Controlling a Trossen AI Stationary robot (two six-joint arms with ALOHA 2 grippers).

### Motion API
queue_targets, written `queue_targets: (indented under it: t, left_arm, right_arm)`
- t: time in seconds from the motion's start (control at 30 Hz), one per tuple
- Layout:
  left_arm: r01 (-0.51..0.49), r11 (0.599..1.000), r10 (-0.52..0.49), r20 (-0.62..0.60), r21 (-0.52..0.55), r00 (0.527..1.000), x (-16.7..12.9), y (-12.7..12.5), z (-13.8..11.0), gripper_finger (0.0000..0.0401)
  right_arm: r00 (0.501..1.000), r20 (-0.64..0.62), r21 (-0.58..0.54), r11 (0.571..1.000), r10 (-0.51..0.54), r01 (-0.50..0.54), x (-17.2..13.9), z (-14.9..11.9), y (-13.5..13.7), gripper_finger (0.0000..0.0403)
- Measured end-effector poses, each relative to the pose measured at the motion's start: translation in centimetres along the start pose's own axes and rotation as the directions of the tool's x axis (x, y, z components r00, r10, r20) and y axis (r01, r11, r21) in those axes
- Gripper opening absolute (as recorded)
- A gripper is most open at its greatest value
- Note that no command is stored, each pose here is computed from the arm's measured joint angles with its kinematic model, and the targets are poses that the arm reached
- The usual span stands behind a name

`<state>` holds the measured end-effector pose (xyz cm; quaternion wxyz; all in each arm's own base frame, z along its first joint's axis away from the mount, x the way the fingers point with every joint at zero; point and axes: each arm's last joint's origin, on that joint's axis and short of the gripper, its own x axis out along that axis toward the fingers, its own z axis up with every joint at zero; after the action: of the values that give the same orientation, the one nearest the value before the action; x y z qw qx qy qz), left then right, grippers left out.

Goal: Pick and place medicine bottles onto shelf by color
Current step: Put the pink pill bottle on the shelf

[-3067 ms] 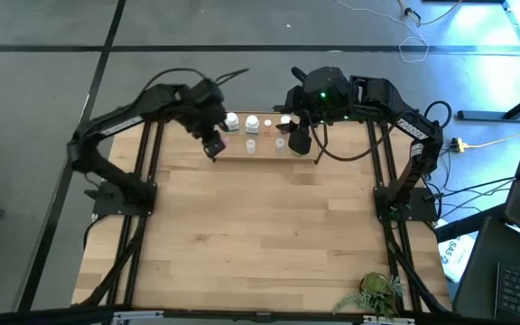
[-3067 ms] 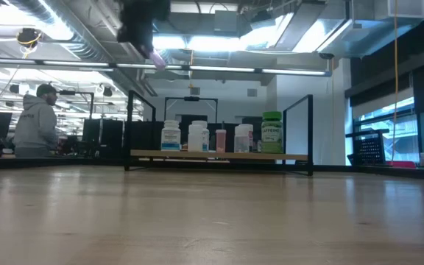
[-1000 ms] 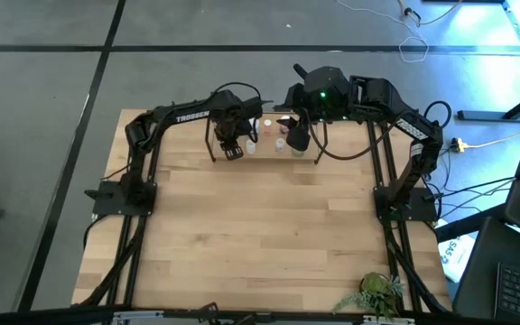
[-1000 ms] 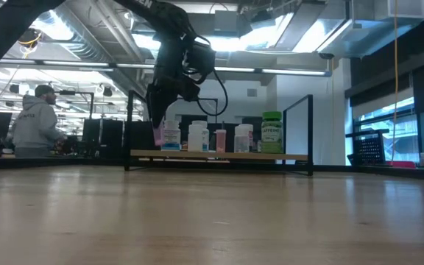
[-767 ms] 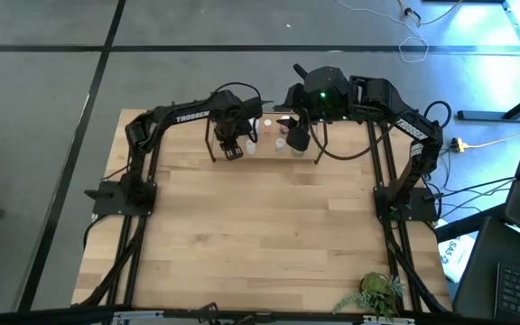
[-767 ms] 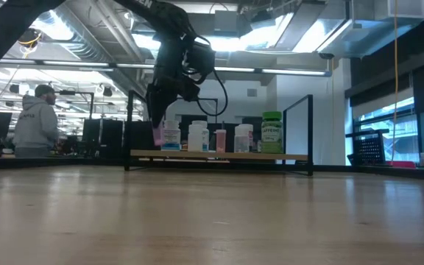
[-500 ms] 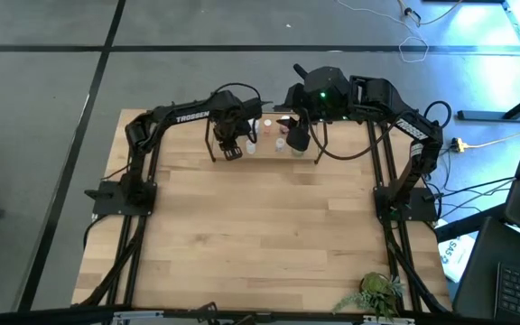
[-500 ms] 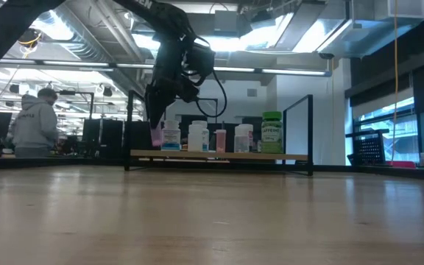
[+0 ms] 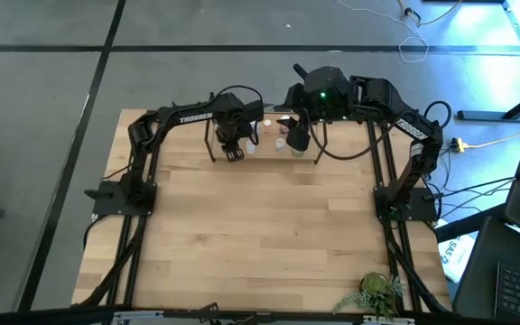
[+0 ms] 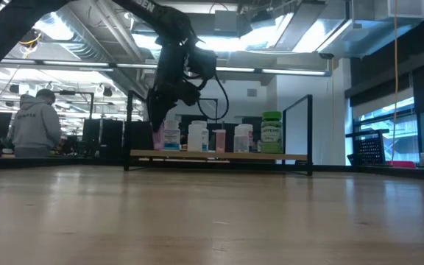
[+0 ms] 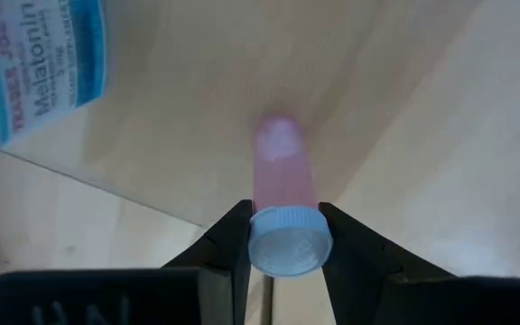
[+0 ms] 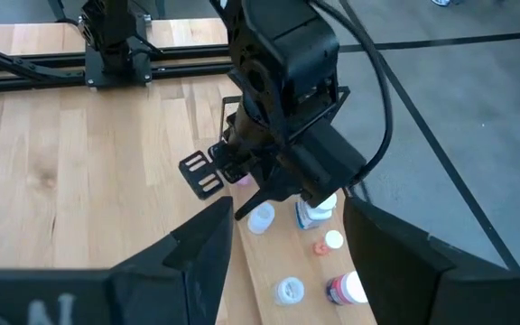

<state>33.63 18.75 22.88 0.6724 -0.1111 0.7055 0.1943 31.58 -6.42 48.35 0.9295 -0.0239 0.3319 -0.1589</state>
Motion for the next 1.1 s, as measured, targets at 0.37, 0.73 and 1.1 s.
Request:
queue_targets:
  t: [0.37, 0.73, 1.1]
  left_arm:
    - [0.014, 1.0, -0.014, -0.006, 0.001, 1.0, 0.13, 0.06, -0.01, 0.0098]
    - [0.03, 0.999, -0.03, -0.003, 0.023, 1.0, 0.14, 0.07, 0.01, 0.0124]
    - [0.011, 1.0, -0.011, 0.015, 0.013, 1.0, -0.08, 0.16, 0.06, 0.0148]
  right_arm:
    - [1.0, 0.0, 0.0, 1.0, 0.0, 0.0, 0.0, 0.0, 0.0, 0.0213]
    - [1.0, 0.0, 0.0, 1.0, 0.0, 0.0, 0.0, 0.0, -0.01, 0.0213]
    - [1.0, 0.0, 0.0, 1.0, 0.0, 0.0, 0.0, 0.0, -0.01, 0.0213]
